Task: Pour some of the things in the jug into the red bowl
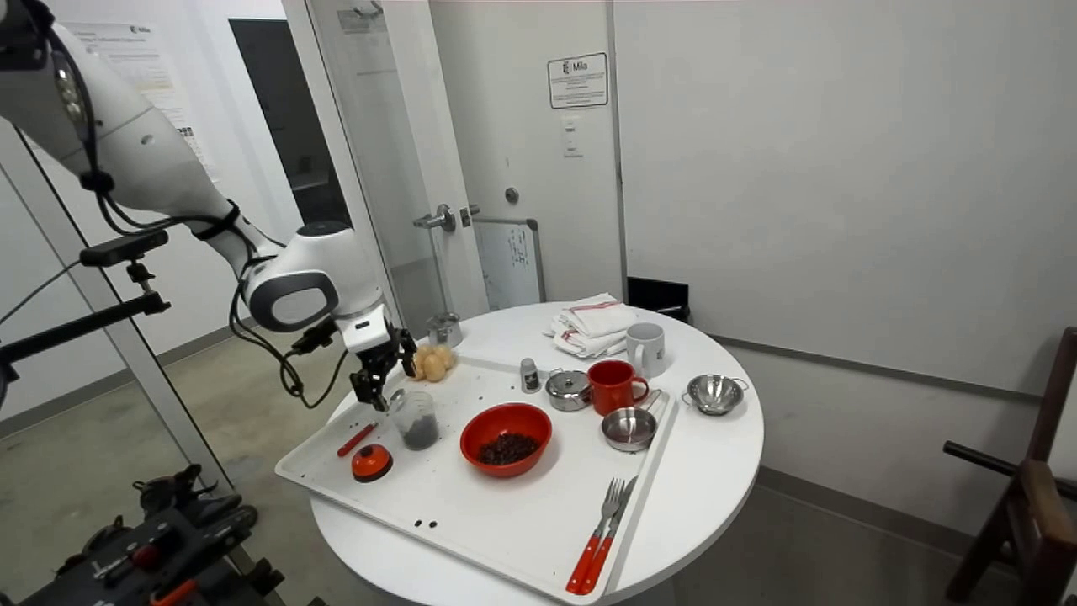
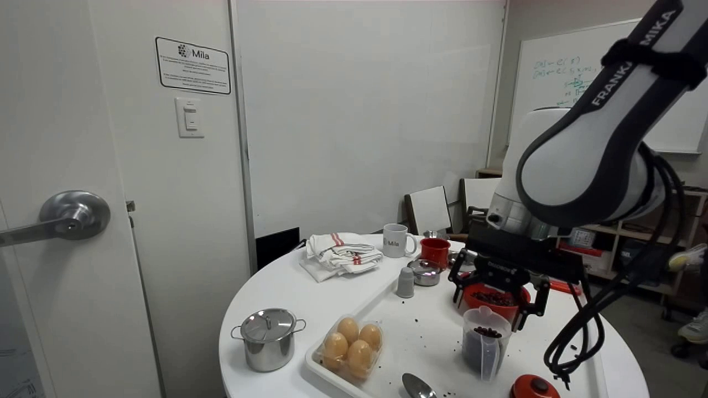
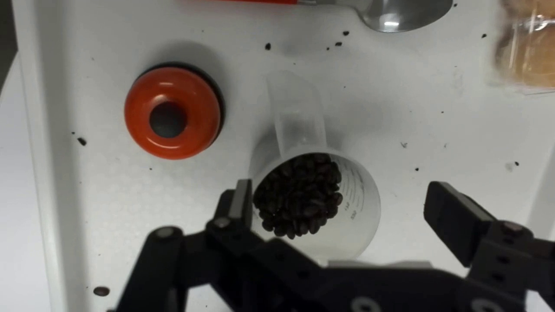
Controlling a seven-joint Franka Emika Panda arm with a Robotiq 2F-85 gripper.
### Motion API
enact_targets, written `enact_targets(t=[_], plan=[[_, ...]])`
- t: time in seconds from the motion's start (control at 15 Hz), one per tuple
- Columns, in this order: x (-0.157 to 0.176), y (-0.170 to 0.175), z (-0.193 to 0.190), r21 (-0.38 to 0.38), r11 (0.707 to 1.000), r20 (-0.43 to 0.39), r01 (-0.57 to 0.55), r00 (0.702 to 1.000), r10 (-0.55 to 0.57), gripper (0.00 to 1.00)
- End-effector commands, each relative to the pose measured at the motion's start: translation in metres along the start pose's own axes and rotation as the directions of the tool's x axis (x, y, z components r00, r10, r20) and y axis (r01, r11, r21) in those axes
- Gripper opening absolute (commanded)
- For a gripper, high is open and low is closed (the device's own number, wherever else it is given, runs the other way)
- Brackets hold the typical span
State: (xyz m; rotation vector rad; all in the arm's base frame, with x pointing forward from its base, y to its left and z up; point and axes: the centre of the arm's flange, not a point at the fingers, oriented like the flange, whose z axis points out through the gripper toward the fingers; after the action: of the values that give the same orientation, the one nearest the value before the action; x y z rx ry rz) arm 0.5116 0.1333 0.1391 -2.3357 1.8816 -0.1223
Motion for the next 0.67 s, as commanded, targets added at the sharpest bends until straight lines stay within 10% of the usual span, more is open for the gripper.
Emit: enact_targets(t=[0.0, 0.47, 0.53, 0.6], plan=[[0.002, -0.012, 0.026, -0.064, 0.998, 0.009, -0.026, 1.0, 0.027, 1.0], [-0.011, -0.003, 0.042, -0.111, 0.994, 0.021, 0.02, 1.0, -0.018, 1.0], [-0.013, -0.003, 0.042, -0.115, 0.993, 0.025, 0.026, 0.999, -0.023, 0.75], [-0.015, -0.002, 0.043, -0.115, 0.993, 0.025, 0.031, 0.999, -0.028, 0.72]])
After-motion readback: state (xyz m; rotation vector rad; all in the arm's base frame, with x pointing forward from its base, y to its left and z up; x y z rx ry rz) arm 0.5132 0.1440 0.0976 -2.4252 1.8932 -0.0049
